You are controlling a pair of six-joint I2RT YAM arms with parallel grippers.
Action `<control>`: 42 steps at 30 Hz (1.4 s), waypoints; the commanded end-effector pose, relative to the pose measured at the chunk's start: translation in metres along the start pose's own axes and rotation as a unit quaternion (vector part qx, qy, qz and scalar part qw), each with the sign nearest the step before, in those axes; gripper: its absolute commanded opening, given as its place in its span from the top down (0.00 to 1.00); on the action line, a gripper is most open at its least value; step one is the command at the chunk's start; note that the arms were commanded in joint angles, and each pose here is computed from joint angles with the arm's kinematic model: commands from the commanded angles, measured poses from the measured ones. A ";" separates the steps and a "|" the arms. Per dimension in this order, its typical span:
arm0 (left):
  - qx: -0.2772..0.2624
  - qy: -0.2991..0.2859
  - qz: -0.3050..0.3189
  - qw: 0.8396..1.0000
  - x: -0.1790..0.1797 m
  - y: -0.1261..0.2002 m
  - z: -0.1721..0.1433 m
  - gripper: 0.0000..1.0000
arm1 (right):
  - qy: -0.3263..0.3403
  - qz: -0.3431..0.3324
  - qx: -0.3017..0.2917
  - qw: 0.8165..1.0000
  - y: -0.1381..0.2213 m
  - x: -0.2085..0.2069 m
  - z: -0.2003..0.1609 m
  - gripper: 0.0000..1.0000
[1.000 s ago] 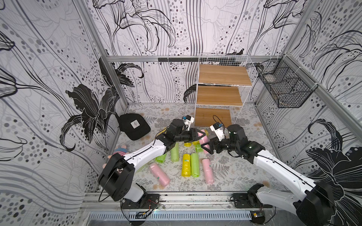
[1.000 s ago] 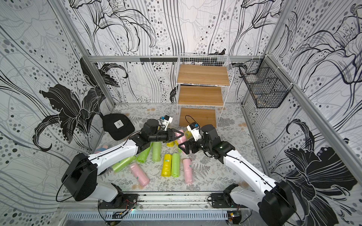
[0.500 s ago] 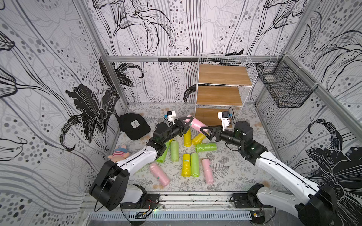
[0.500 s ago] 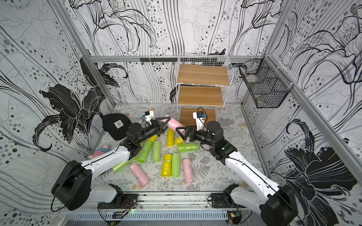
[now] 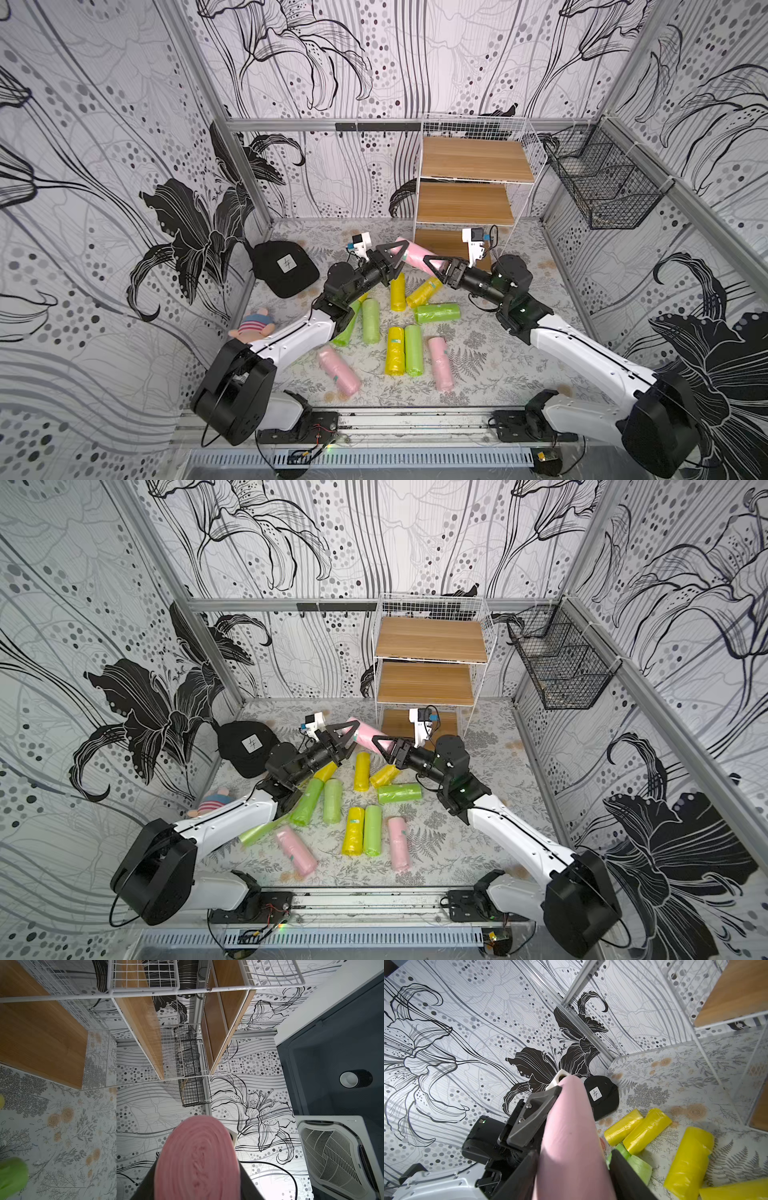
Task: Sort the rolls of trash bags by color and place them on the shelf
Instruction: Pick up the roll of trash bags from the center of the board.
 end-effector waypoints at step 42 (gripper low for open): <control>-0.011 -0.337 0.218 0.916 -0.022 0.033 0.008 0.07 | 0.368 -0.467 -0.163 0.787 0.046 0.046 0.268 0.71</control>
Point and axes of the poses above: each gripper's point midway between its finger pads, its own y axis back along the fingers, its own x axis along the line the jaws close on, z = x × y, the point moved 5 cm from there along y, back along the fingers, and after that the axes turned 1 degree about y, right-handed, at the moved point
